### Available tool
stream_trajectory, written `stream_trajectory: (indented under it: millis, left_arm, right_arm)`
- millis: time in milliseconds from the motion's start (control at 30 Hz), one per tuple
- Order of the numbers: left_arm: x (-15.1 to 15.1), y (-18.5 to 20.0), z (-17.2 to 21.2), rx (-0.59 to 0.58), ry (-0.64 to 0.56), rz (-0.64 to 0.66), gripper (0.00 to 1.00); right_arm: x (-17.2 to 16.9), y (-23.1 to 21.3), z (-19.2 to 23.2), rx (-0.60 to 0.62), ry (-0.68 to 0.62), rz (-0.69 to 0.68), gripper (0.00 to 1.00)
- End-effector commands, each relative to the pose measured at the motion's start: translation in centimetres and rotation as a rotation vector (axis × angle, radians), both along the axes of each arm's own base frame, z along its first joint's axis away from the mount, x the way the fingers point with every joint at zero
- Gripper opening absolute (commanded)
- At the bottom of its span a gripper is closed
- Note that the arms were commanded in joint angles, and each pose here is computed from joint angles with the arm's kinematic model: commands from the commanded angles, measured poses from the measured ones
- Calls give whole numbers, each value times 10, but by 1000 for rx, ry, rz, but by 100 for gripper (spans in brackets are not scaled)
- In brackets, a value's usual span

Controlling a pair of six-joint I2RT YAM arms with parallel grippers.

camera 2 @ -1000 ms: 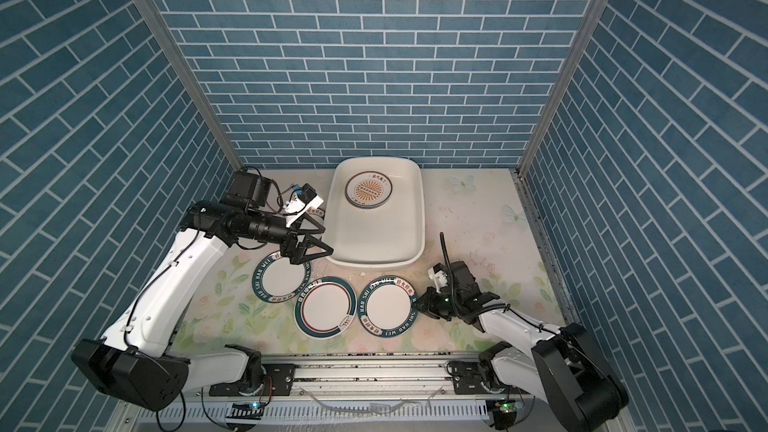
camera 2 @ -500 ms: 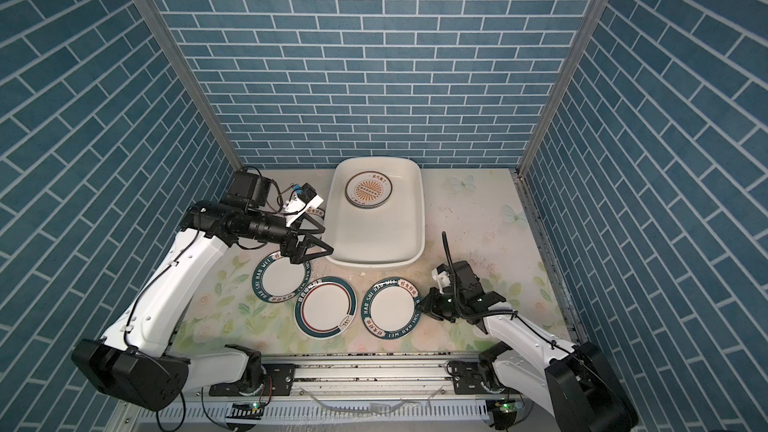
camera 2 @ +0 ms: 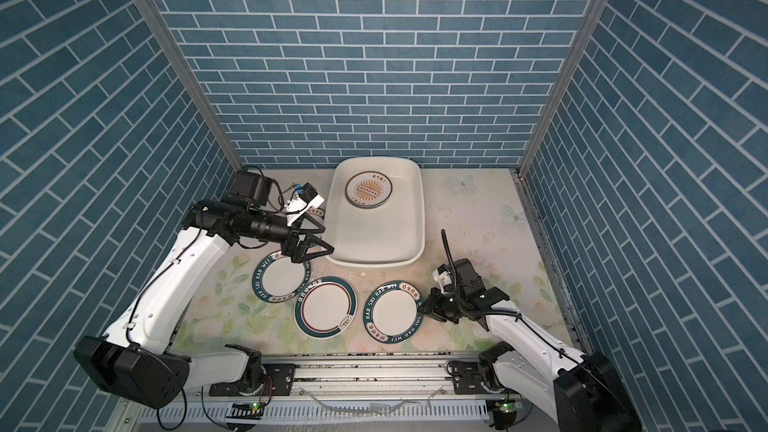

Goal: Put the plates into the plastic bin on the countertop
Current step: 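Lift the green-rimmed plate upright with the right gripper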

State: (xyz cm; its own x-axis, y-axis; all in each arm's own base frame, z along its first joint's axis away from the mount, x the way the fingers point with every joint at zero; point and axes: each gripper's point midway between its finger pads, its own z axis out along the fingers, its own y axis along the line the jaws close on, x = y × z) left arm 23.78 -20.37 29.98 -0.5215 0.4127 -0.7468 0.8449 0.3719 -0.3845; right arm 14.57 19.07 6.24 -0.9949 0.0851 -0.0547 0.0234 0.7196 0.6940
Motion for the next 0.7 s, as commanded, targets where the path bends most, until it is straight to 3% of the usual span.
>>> stream_trajectory:
  millis: [0,500,667]
  left_arm:
    - [9,3,-2,28,-16,33,99]
    - [40,24,-18,160,-57,191,99]
    - [56,39,-18,159,-25,308,99]
  right_arm:
    - [-2,0,16,-1,-27,40,0]
    - [-18,-3,52,-6,-14,128,0]
    - [-11,4,75,23,-42,143,0]
